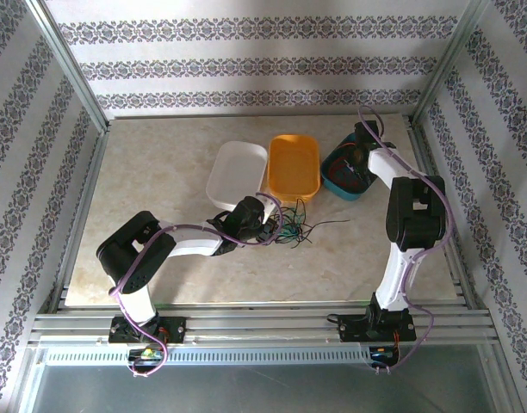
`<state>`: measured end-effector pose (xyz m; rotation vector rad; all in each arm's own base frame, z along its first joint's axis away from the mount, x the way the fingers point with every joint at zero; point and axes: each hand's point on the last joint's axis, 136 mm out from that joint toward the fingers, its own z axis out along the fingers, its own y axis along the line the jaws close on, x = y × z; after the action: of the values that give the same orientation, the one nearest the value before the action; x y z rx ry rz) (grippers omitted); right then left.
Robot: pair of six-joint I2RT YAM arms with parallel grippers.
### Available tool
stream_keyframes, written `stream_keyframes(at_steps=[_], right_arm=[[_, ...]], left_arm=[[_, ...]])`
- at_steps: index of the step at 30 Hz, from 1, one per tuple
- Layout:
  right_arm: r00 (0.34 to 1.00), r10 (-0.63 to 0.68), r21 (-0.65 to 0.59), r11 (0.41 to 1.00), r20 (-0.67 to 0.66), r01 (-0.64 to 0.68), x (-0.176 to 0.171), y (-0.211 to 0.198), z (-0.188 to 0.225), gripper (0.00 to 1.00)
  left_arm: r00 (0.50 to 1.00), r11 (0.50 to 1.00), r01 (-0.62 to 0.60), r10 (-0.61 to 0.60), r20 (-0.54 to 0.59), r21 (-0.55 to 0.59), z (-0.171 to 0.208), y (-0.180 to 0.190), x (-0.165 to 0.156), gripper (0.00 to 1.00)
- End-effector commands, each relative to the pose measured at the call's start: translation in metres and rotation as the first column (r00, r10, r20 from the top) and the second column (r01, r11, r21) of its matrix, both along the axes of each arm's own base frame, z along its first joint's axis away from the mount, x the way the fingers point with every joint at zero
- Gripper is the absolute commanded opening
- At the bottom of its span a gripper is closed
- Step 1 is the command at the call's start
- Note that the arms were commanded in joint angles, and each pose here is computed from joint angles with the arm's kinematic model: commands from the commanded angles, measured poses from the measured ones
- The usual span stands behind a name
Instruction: Untangle the cables
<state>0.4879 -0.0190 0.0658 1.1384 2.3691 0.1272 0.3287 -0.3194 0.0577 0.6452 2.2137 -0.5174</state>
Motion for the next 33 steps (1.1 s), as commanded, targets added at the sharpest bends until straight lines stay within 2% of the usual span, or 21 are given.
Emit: stream_keyframes(at_steps=[1, 12, 16, 26, 33], right_arm=[[0.998, -0.051, -0.017, 0.999, -0.029, 0.051, 0.001, -0.01, -0.007, 0.32], [0.991, -0.089, -0.05, 0.995, -0.099, 0.085, 0.001, -0.017, -0.027, 0.33], [0.991, -0.077, -0.029, 0.997, -0.105, 0.075, 0.006, -0.013, -0.031, 0.39], [1.0, -0.02, -0.014, 1.0, 0.003, 0.02, 0.014, -0.006, 0.008, 0.55], [0.997, 0.027, 0.0, 1.0, 0.072, -0.028, 0.012, 0.0, 0.031, 0.6]], left_arm=[[0.999, 0.999, -0.035, 0.035, -0.014, 0.018, 0.001, 0.007, 0.004, 0.0], [0.999, 0.999, -0.023, 0.024, -0.025, 0.033, -0.003, 0.005, 0.005, 0.0], [0.999, 0.999, -0.022, 0.023, -0.022, 0.034, -0.002, 0.005, 0.005, 0.0], [0.999, 0.999, -0.01, 0.011, -0.033, 0.034, -0.005, 0.001, 0.007, 0.0], [1.0, 1.0, -0.012, 0.013, -0.024, 0.021, -0.002, 0.001, 0.006, 0.0]])
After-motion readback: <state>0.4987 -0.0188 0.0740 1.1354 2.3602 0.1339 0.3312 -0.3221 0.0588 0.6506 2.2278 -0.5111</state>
